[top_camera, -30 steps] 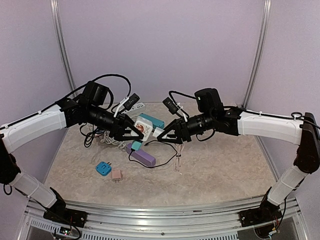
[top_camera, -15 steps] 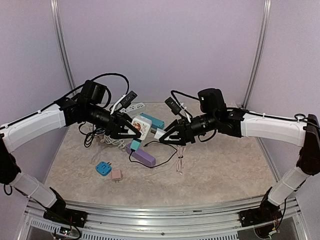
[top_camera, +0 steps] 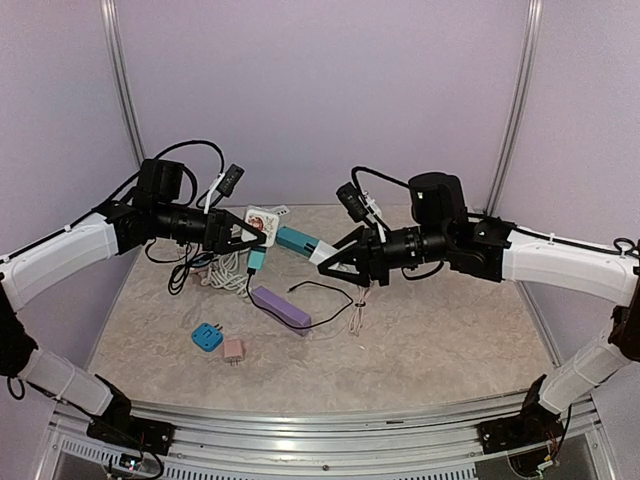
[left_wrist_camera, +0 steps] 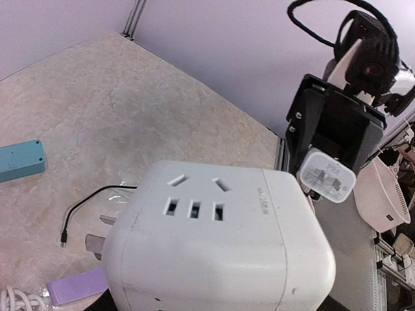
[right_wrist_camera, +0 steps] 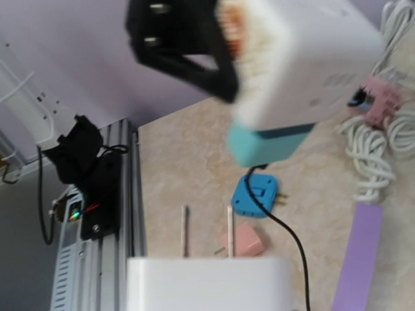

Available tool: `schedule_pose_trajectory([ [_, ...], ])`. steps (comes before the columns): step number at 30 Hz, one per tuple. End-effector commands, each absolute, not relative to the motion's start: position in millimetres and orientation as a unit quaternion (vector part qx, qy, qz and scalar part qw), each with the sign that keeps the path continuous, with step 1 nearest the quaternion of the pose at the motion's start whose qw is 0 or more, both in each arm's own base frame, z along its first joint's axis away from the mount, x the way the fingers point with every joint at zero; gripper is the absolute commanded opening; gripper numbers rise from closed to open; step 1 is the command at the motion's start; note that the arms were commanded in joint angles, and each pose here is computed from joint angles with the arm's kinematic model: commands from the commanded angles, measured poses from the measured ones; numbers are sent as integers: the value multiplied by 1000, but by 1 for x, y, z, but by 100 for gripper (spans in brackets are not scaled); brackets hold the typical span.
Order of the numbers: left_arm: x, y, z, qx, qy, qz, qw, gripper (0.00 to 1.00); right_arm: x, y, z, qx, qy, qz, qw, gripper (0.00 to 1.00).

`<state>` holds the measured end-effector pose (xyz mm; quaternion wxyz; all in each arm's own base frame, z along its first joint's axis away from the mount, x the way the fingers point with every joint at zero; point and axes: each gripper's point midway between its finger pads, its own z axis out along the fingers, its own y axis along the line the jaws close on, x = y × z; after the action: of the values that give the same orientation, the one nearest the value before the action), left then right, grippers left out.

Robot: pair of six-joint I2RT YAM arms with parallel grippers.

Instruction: Pull the plug off the socket

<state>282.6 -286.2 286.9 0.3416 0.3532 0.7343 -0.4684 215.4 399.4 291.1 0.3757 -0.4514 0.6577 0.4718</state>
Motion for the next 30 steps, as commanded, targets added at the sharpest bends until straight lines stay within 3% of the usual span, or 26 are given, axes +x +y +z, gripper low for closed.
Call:
schedule_pose_trajectory([
  [1,304,-274,303,315,736,-450,396,5,210,408,287,-450,663,429,417,0],
  [17,316,-262,301,289,751,-427,413,5,188,513,161,-462,707,390,368,0],
  [30,319,-261,297,280,758,-422,410,5,209,532,89,-467,744,301,371,0],
])
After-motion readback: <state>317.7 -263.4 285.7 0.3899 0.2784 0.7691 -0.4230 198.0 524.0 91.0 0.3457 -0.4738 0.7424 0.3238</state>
